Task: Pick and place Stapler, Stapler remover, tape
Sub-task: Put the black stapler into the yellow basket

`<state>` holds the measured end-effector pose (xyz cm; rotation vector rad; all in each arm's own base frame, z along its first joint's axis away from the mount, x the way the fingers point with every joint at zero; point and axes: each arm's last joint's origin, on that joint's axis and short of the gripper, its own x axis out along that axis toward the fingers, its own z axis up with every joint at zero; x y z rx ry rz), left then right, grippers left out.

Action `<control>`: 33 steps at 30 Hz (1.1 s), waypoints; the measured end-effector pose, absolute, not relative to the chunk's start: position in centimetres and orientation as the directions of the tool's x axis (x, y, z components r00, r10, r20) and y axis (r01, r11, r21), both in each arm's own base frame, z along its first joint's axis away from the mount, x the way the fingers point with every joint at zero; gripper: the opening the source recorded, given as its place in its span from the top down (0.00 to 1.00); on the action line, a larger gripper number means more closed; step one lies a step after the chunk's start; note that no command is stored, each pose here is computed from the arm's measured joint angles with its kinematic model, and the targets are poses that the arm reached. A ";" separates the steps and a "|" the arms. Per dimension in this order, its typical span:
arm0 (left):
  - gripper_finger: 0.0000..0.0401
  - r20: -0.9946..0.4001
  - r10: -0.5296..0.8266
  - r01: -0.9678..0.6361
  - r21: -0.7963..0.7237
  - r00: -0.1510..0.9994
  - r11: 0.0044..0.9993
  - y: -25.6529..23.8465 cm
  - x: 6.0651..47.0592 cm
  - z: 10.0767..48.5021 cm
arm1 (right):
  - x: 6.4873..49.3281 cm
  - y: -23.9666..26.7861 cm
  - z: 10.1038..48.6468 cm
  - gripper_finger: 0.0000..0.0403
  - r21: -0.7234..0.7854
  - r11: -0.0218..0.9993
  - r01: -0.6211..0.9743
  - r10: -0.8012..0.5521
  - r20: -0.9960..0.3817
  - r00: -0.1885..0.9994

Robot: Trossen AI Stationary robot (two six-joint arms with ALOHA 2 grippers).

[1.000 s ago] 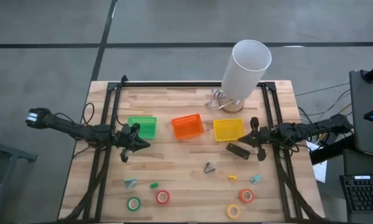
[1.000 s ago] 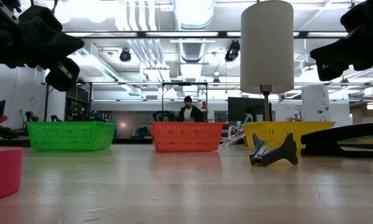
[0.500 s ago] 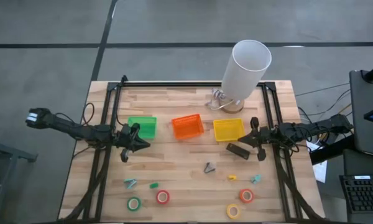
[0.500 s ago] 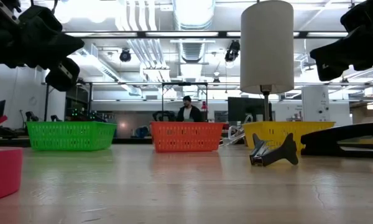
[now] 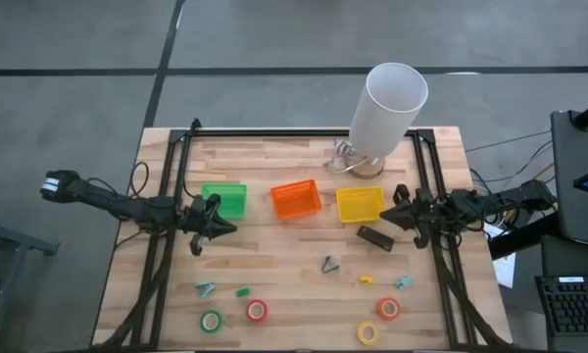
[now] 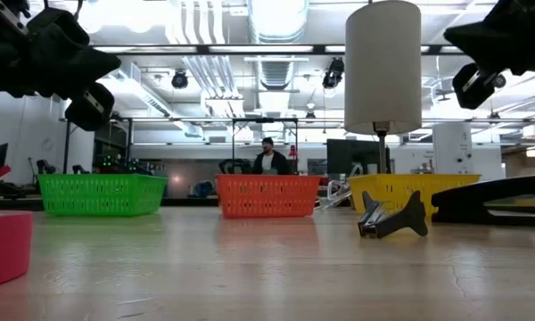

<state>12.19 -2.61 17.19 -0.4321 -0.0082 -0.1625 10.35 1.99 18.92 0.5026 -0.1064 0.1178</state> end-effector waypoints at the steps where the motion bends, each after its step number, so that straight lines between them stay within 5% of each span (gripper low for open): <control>1: 0.98 0.042 -0.155 0.158 -0.416 0.987 0.895 -2.6 12.2 17.2 | 10.4 2.0 18.9 0.98 0.487 0.861 -0.149 0.098 0.129 0.987; 12: 0.98 0.039 -0.155 0.157 -0.416 0.987 0.896 -2.6 12.2 17.2 | 10.2 4.0 20.4 0.98 0.490 0.690 -0.534 0.444 0.297 0.846; 27: 0.98 0.039 -0.155 0.157 -0.416 0.987 0.896 -2.6 12.2 17.2 | 12.5 6.0 18.9 0.98 0.642 0.709 -0.292 0.368 0.016 0.930; 33: 0.98 0.039 -0.155 0.157 -0.416 0.987 0.896 -2.6 12.2 17.2 | 14.2 7.7 20.6 0.97 0.621 0.779 -0.091 0.294 -0.233 0.927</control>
